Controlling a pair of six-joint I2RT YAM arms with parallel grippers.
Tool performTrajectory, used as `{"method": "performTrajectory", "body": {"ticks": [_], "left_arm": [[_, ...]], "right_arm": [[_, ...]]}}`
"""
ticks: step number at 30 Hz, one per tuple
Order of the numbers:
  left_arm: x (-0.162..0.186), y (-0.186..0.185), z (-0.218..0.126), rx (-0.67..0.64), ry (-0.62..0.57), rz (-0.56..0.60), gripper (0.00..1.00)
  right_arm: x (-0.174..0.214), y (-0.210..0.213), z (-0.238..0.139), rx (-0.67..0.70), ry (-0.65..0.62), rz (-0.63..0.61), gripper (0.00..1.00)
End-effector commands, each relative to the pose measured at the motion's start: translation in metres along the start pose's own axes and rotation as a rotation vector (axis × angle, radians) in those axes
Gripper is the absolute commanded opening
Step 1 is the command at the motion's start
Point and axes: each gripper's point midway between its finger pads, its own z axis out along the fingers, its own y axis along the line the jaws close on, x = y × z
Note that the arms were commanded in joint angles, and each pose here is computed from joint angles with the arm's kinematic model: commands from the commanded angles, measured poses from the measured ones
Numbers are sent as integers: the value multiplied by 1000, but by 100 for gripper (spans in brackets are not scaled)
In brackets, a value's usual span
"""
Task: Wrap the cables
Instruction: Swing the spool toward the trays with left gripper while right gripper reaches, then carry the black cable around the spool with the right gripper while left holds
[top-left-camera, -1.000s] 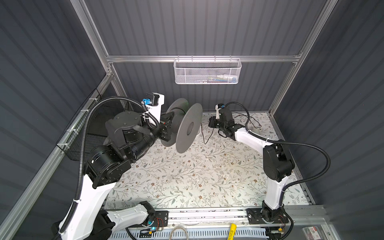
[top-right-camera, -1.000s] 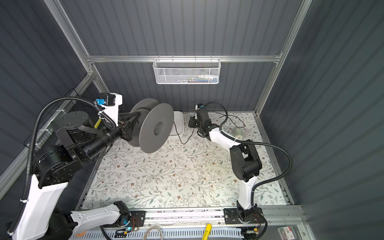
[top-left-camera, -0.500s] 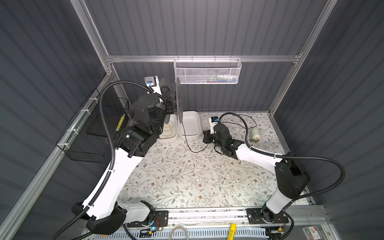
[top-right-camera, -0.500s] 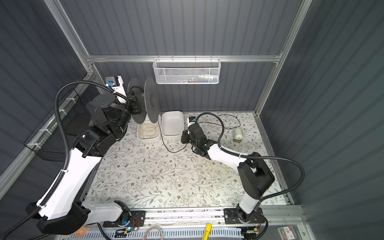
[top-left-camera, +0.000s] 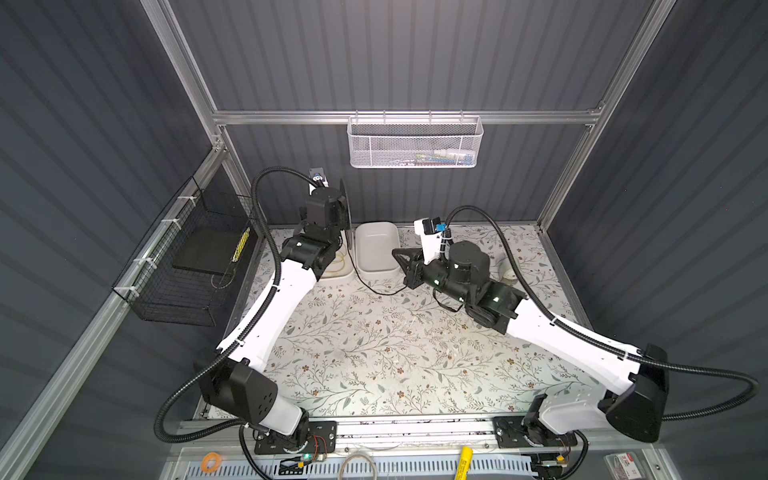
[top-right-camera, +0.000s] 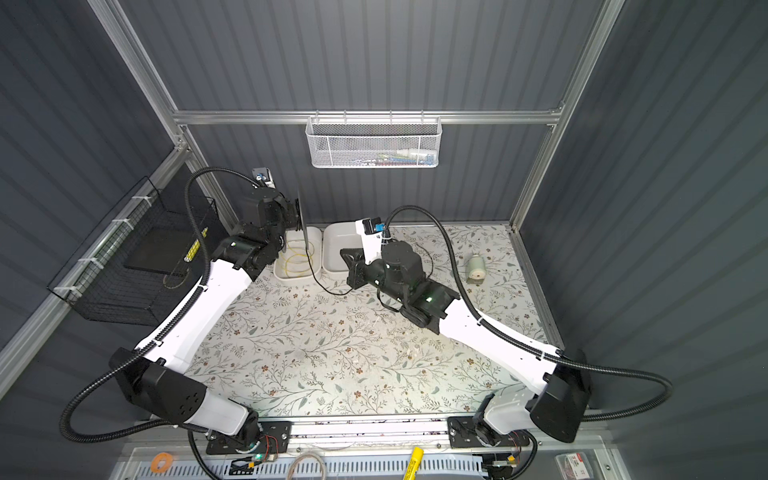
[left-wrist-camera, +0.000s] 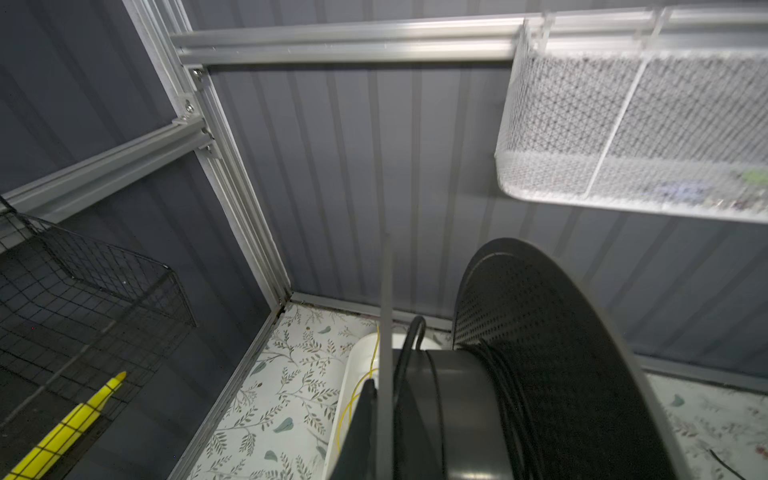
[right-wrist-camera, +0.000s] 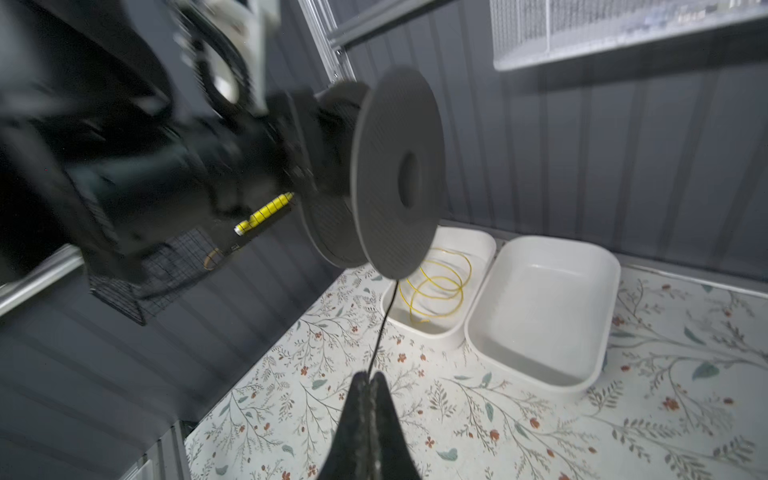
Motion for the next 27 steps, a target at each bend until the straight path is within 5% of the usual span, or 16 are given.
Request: {"method": "performTrajectory", "body": {"ticks": [1, 11, 27], "left_arm": [[-9, 6, 1, -40, -70, 10, 0], [58, -17, -28, 84, 66, 142, 0], [161, -23, -101, 280, 354, 255, 0]], "right_arm": [[-41, 30, -15, -106, -49, -23, 0], [-105, 69, -7, -271, -76, -7, 0], [-130, -17, 4, -116, -95, 81, 0]]}}
